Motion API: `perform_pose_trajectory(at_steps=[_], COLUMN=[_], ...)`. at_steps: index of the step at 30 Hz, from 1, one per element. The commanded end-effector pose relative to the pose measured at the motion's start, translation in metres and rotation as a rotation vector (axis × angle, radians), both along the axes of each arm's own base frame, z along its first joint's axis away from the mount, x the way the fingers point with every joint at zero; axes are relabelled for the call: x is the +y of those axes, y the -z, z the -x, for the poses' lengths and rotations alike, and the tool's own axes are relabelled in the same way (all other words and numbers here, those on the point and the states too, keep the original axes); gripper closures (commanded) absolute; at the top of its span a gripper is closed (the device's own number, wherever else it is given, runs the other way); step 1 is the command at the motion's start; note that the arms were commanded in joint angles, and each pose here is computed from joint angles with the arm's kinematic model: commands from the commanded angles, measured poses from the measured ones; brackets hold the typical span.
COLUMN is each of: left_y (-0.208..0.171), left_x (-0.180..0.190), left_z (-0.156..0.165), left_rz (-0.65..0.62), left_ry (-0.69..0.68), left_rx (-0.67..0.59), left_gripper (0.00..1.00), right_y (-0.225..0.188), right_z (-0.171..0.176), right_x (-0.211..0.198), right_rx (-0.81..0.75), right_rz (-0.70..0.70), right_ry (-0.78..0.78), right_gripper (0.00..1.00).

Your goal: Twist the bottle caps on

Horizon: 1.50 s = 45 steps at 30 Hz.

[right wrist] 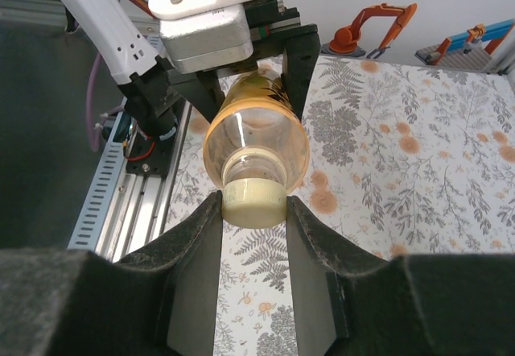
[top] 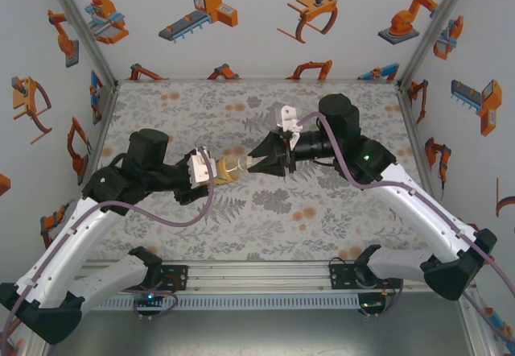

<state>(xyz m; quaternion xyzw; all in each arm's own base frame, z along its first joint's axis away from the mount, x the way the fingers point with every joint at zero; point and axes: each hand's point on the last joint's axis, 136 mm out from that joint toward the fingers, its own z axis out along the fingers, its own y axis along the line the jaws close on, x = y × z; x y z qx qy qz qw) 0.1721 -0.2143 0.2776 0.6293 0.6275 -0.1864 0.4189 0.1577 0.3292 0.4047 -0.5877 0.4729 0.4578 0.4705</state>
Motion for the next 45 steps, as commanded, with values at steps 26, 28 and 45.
perform_pose_trajectory(at_steps=[26,28,45], left_y=[0.002,-0.001,-0.019], left_x=[-0.003,-0.004,-0.014], left_z=[0.008,0.008,0.023], left_rz=[-0.037,-0.026,0.093], left_ry=[0.067,0.067,0.144], left_rx=[-0.007,-0.010,-0.027], left_gripper=[0.91,0.94,0.96], right_y=[-0.001,0.002,0.002], right_z=[0.013,0.012,0.017], right_x=[0.015,0.015,0.001], right_rx=[-0.122,-0.130,-0.194], right_rz=[0.136,0.146,0.115], right_ry=[-0.079,-0.071,-0.015], right_gripper=[1.00,1.00,1.00])
